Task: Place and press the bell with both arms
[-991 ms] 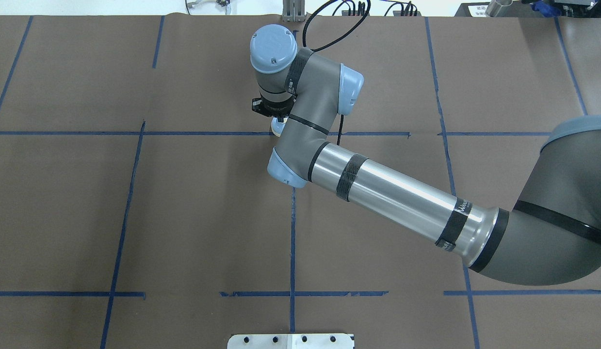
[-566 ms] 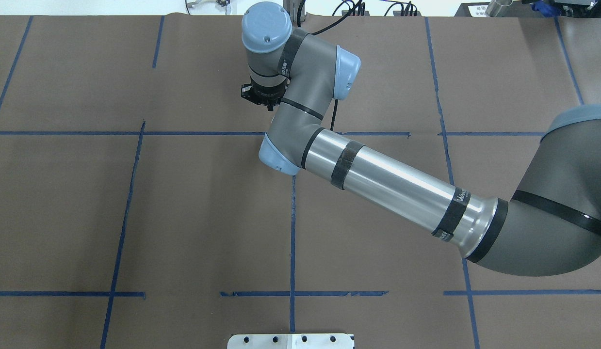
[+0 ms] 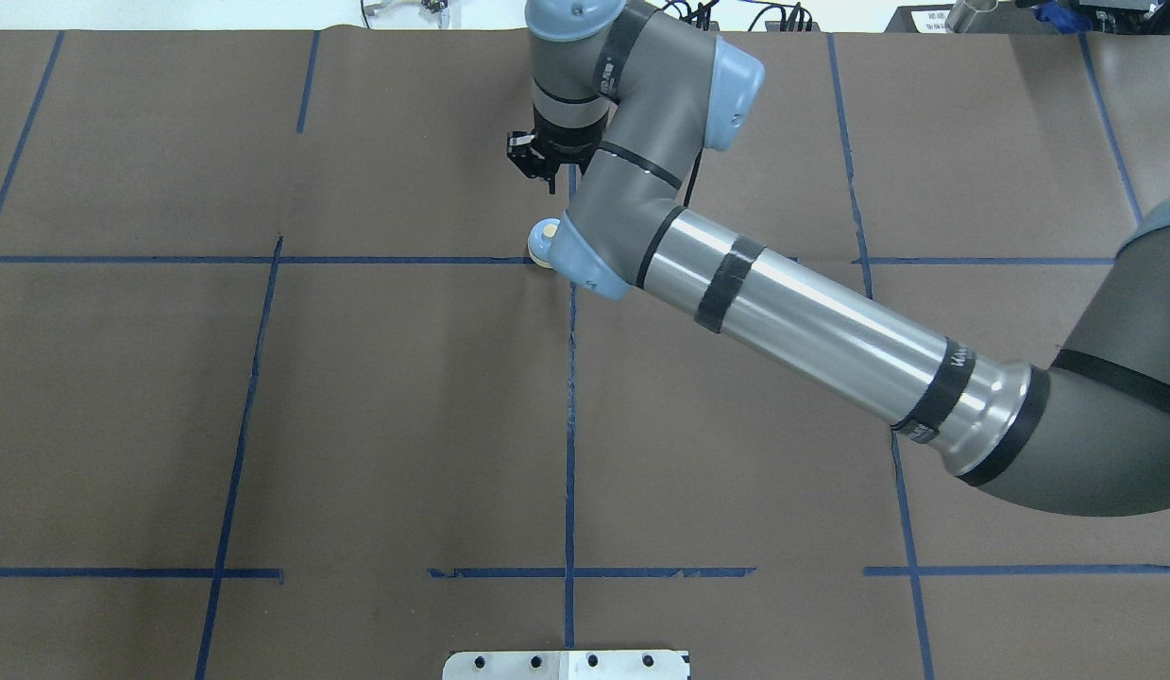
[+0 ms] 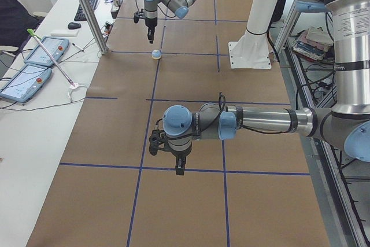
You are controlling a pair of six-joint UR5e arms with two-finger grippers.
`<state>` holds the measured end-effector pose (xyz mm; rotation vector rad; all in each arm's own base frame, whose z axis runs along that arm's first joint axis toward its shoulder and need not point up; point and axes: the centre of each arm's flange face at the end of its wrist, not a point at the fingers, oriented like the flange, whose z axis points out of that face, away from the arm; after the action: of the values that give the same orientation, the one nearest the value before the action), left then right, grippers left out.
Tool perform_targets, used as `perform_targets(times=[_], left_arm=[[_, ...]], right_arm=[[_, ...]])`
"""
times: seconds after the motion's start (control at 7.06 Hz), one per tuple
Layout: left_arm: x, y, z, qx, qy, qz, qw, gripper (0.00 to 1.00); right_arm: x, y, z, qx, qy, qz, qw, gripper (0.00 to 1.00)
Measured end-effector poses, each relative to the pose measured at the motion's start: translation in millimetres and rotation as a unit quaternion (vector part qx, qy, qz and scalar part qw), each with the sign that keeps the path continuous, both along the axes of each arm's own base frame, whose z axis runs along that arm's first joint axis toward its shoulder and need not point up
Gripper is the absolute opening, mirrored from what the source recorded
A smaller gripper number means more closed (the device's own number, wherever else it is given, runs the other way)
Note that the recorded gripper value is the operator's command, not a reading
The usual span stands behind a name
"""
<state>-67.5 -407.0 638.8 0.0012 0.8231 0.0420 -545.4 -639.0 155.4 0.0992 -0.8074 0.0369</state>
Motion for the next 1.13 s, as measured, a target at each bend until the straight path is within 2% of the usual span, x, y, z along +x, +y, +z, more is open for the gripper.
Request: perform_targets(times=[0.28,0.57,0.85,1.13], left_arm=[[0,-1,-1,0.001,-0.002,0.001,1.0000,1.00],[2,-2,-2,0.001,-0.003,0.002,1.0000,1.00],[3,-1,2,-0.002,-0.004,0.005,1.0000,1.00],[1,1,6,0.001,-0.010,0.004,0.9999,1.00]], right_arm=[[113,-6,82,0.027,0.006,-0.052,0.9983,1.00],[251,16,180,0.063,-0.002,-0.096,0.9934,1.00],[369,61,274,0.084,0.000,-0.126,0.9885,1.00],[457,124,356,0.090,0.018,-0.145,0.9852,1.00]])
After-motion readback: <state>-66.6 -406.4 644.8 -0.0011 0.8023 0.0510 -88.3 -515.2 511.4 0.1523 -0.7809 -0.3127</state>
